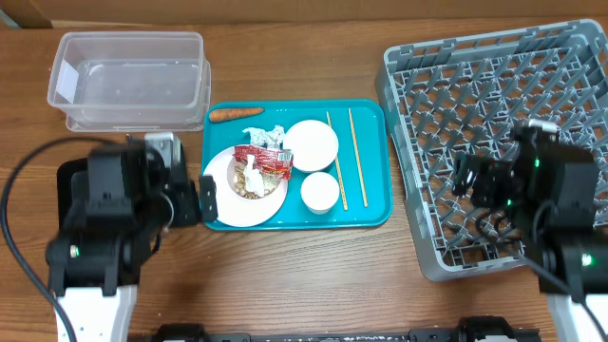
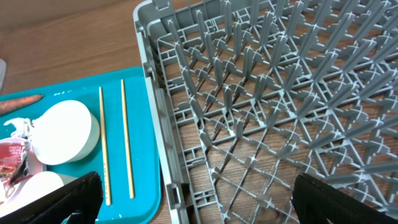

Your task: Sort waste into correct bins and load items into the dishwasher

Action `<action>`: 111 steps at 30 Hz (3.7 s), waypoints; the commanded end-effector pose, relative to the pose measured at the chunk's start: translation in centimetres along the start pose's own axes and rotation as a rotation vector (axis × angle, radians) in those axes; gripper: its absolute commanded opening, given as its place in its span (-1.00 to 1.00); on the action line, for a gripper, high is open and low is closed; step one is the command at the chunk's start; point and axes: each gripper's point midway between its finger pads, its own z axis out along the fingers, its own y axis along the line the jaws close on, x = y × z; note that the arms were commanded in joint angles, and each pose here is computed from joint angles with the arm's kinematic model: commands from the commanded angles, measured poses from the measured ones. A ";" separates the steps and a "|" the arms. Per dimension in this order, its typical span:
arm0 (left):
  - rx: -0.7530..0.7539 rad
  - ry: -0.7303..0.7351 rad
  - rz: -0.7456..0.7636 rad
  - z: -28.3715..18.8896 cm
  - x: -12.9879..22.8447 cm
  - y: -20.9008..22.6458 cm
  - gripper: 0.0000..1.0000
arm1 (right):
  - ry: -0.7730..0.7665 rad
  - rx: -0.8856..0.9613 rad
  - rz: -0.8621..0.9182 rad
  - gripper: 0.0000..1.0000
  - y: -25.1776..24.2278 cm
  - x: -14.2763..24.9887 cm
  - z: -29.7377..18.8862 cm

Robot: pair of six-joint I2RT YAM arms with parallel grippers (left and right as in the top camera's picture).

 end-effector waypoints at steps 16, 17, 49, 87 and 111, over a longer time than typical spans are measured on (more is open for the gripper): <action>0.168 0.230 -0.049 10.7 -1.6 -4.5 0.86 | 0.028 0.018 -0.001 1.00 -0.1 -0.9 0.4; 0.163 0.256 -0.065 11.6 -1.3 -4.5 0.83 | 0.029 0.018 -0.001 1.00 -0.1 -0.9 0.4; 0.014 0.400 0.034 20.4 1.9 -5.1 -0.18 | 0.079 0.028 0.001 1.00 -0.2 -0.3 1.7; -0.149 0.110 0.032 10.8 -12.4 -3.1 -0.92 | 0.086 0.030 0.000 1.00 -0.3 -0.1 1.6; -0.144 -0.112 -0.301 17.7 -20.3 5.7 0.22 | 0.093 0.031 0.001 1.00 -0.3 0.1 1.6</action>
